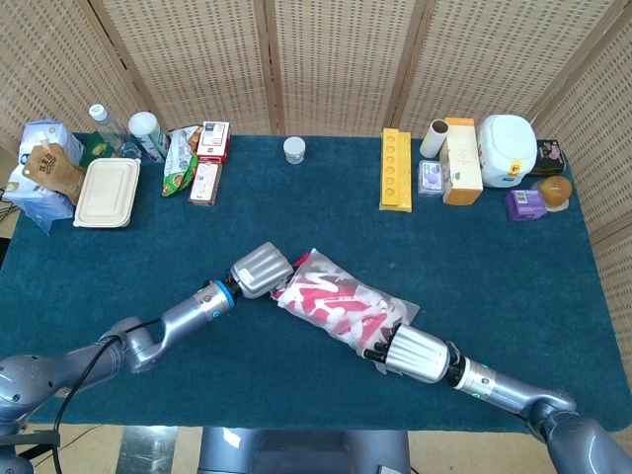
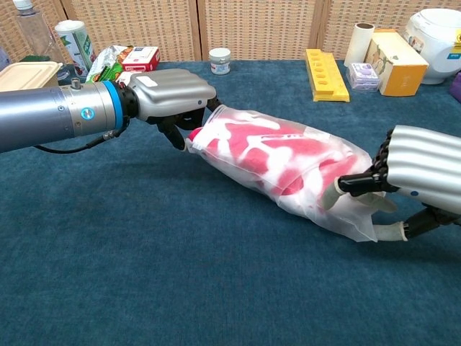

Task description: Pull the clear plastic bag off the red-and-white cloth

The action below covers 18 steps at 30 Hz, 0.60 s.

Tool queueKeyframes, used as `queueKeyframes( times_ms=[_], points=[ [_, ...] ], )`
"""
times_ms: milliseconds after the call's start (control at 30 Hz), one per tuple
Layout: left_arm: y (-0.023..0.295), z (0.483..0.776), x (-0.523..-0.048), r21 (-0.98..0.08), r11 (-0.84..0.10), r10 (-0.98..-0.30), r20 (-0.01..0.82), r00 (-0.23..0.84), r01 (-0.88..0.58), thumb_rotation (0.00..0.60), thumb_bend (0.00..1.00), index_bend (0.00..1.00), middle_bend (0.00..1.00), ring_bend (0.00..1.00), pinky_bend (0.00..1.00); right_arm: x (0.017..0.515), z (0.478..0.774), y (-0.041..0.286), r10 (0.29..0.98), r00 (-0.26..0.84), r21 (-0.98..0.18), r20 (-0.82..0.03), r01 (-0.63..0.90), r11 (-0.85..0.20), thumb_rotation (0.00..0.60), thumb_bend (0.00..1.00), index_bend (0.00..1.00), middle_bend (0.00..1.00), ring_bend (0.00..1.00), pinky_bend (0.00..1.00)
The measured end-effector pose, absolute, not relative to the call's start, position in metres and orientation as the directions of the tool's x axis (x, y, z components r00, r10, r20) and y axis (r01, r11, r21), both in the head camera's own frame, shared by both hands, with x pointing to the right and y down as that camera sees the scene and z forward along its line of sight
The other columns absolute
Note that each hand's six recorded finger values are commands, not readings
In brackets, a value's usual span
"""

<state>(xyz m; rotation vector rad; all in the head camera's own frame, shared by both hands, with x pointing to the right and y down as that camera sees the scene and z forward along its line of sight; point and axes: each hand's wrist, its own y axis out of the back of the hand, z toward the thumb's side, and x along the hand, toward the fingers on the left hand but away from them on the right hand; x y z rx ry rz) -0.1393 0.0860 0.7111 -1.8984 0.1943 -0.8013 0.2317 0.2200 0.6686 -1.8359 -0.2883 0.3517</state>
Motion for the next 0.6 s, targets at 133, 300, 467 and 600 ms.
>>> queueKeyframes(
  times_ms=[133,300,467,600],
  points=[
    [0.086,0.711,-0.139,-0.859,-0.465,-0.468,0.442,0.765,0.212,0.600,0.46,0.71,1.00,1.00,0.99,0.228,0.668,0.218,0.365,0.927,-0.960,-0.082,0.025,-0.280,0.600,0.40,0.45,0.79,1.00,1.00],
    [0.085,0.711,-0.139,-0.859,-0.466,-0.469,0.444,0.763,0.213,0.600,0.47,0.71,1.00,1.00,0.99,0.223,0.667,0.217,0.360,0.930,-0.960,-0.072,0.033,-0.277,0.600,0.46,0.47,0.80,1.00,1.00],
    [0.086,0.712,-0.139,-0.858,-0.468,-0.469,0.444,0.764,0.211,0.600,0.47,0.71,1.00,1.00,0.99,0.218,0.671,0.216,0.344,0.935,-0.959,-0.086,0.016,-0.281,0.600,0.51,0.54,0.83,1.00,1.00],
    [0.085,0.713,-0.142,-0.858,-0.468,-0.472,0.447,0.760,0.213,0.600,0.48,0.71,1.00,1.00,0.99,0.214,0.672,0.217,0.331,0.940,-0.958,-0.084,0.015,-0.287,0.600,0.54,0.62,0.86,1.00,1.00]
  ],
)
